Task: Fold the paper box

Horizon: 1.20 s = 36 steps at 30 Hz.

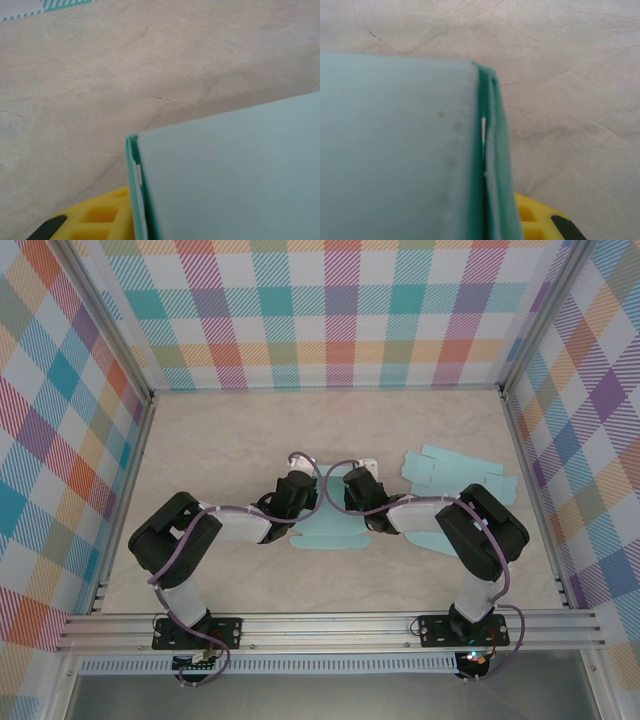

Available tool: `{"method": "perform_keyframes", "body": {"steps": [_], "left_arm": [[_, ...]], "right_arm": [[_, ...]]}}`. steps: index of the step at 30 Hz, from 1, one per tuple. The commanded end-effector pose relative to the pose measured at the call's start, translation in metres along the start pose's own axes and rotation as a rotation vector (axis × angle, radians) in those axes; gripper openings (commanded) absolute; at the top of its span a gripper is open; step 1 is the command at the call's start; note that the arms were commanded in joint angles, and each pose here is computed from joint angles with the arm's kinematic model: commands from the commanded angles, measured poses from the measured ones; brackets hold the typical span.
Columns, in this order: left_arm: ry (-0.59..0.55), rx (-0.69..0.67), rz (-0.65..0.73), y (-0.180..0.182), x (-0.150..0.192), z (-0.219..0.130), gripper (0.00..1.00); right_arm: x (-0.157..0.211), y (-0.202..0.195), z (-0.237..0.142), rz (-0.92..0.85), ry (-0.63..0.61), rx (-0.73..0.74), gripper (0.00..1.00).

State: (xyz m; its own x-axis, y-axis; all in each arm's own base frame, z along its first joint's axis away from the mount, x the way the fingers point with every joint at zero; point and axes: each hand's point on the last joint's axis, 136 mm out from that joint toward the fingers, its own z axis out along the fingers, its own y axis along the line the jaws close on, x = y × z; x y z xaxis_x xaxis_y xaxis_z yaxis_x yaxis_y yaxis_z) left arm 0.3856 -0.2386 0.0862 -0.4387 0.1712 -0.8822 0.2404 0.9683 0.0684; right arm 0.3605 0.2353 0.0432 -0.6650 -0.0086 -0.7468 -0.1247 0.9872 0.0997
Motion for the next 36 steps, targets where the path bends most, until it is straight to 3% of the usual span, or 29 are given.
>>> {"method": "perform_keyframes", "body": {"steps": [1,5,15,22,27,33,36], "left_arm": [[-0.042,-0.032,-0.011,0.008,-0.021,-0.005,0.23],[-0.033,-0.078,-0.031,0.017,-0.015,-0.006,0.11],[-0.083,-0.278,-0.142,0.037,-0.02,-0.012,0.11],[-0.101,-0.572,-0.231,0.078,-0.016,-0.027,0.09],[-0.085,-0.542,-0.279,0.082,-0.009,-0.023,0.12],[-0.05,-0.267,-0.24,0.045,-0.011,-0.012,0.37],[-0.031,-0.179,-0.232,0.034,-0.01,-0.018,0.44]], "right_arm": [[0.018,0.0,-0.006,-0.04,0.061,-0.017,0.0],[0.018,0.002,-0.009,-0.022,0.072,-0.023,0.0],[0.027,0.026,-0.018,0.085,0.139,-0.042,0.0],[0.034,0.053,-0.025,0.158,0.204,-0.089,0.0],[0.034,0.055,-0.024,0.168,0.205,-0.091,0.0],[0.032,0.056,-0.021,0.167,0.216,-0.067,0.0],[0.031,0.056,-0.02,0.172,0.225,-0.049,0.0]]}}
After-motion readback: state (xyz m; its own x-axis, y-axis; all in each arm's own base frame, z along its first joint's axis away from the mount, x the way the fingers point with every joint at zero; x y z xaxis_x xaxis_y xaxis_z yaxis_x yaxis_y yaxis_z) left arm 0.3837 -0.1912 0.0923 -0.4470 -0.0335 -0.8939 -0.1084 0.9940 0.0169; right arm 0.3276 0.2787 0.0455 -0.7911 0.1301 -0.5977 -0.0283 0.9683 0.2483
